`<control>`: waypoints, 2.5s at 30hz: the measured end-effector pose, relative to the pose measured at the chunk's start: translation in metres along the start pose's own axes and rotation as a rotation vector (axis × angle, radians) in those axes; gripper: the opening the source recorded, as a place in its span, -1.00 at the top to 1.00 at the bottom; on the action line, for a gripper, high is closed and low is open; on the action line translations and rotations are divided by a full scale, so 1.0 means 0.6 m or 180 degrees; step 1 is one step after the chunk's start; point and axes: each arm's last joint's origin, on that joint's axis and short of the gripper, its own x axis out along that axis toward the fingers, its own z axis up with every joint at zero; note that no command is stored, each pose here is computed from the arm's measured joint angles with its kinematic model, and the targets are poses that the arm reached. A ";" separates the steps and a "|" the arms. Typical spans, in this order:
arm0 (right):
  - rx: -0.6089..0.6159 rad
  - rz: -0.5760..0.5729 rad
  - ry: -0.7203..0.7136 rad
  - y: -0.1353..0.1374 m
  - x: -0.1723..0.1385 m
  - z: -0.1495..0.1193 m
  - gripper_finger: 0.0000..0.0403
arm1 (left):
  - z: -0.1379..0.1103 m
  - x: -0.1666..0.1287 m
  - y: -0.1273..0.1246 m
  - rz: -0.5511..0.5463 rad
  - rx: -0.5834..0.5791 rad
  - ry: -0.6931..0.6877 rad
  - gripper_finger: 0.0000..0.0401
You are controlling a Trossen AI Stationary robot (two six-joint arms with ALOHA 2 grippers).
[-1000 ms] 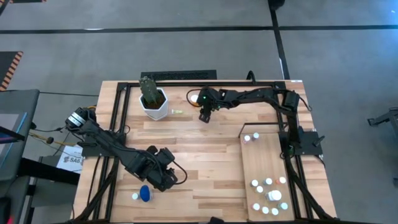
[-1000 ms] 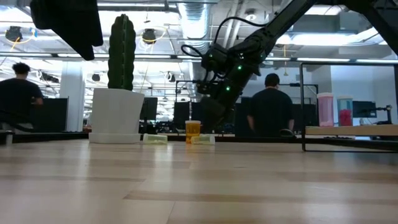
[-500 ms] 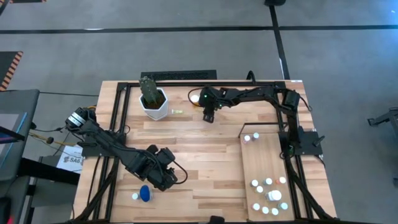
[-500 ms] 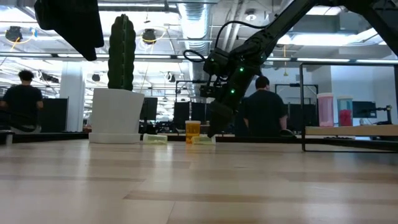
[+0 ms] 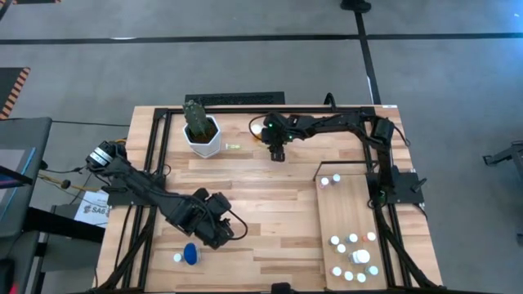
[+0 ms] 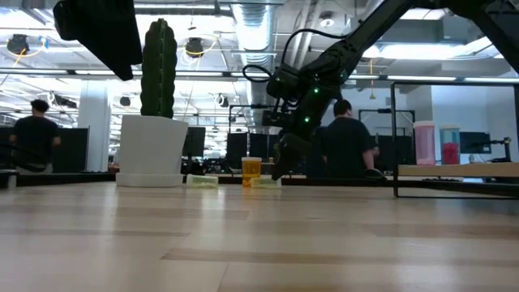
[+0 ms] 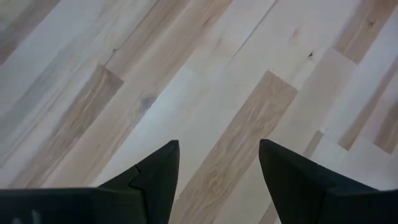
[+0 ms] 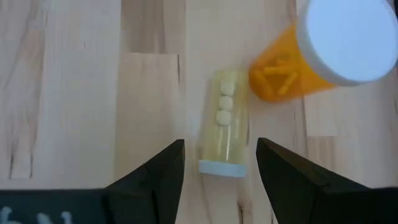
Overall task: Pick and place medicine bottles onto shelf by color
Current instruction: Put the yellow pill bottle on the shelf
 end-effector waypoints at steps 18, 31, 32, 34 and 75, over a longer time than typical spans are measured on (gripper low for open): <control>-0.0266 0.0111 -0.0075 -0.017 -0.001 -0.008 -0.10 | 0.031 0.008 0.021 0.0014 0.0223 0.0145 -0.04; -0.0475 0.0131 -0.0063 -0.020 -0.001 -0.010 -0.10 | 0.045 -0.009 0.039 -0.0044 0.0427 0.0112 -0.04; -0.0404 0.0153 -0.0074 -0.019 -0.002 -0.010 -0.10 | 0.046 -0.009 0.040 -0.0035 0.0445 0.0129 -0.04; -0.0226 0.0197 -0.0086 -0.019 -0.002 -0.010 -0.10 | 0.048 -0.008 0.042 -0.0025 0.0484 0.0147 -0.04; 0.1412 0.0021 0.0109 0.014 -0.004 0.050 0.16 | 0.057 -0.002 0.054 0.0024 0.0671 0.0303 -0.04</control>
